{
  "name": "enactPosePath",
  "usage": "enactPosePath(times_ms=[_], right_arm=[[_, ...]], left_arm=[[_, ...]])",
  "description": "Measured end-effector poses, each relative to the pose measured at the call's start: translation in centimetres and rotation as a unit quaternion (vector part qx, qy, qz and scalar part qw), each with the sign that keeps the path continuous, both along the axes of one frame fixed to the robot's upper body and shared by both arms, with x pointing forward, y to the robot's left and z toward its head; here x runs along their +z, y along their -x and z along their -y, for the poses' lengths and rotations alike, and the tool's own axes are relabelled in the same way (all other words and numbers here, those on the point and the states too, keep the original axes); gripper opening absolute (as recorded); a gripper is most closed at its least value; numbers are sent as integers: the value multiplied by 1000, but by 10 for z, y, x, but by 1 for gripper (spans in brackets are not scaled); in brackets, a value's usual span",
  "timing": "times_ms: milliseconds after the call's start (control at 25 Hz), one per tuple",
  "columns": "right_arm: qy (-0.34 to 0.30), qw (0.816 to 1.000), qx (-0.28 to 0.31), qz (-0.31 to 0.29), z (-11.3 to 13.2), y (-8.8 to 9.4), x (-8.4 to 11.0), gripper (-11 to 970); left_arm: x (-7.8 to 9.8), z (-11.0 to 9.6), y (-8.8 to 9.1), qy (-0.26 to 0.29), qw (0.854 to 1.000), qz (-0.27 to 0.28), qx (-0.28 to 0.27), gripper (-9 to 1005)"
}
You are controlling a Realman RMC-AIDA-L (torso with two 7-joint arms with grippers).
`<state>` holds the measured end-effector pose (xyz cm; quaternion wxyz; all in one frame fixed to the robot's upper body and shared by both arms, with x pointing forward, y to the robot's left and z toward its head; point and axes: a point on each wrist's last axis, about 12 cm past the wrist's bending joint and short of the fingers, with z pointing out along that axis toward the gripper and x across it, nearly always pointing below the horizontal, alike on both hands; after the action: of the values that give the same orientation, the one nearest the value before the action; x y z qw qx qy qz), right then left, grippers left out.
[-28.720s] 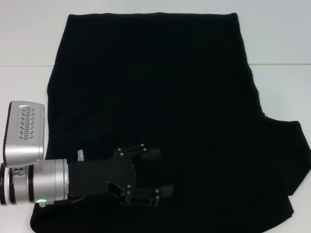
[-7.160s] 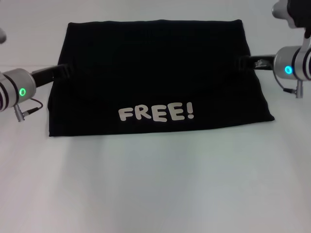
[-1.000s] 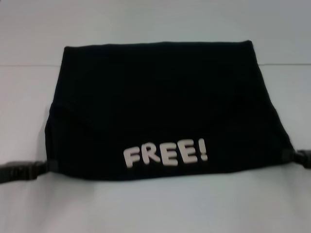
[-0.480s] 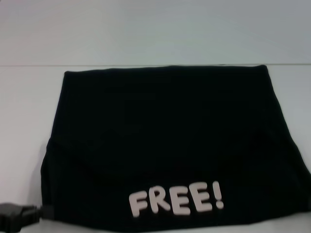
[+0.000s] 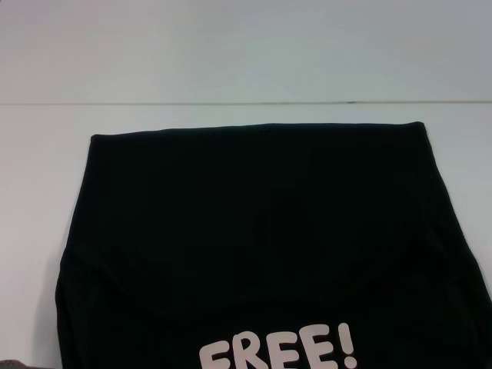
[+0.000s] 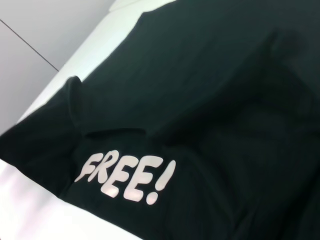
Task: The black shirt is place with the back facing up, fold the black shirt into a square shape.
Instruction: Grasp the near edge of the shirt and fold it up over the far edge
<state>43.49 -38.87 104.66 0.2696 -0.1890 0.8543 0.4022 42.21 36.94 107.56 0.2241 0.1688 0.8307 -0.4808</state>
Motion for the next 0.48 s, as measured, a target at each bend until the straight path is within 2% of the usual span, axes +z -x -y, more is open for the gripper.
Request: enactPosePath(times_ms=[480], right_arm=[[-33, 999, 10, 2, -4, 8, 3, 34]], left_arm=[[11, 0, -19, -9, 1000, 13, -14, 1]])
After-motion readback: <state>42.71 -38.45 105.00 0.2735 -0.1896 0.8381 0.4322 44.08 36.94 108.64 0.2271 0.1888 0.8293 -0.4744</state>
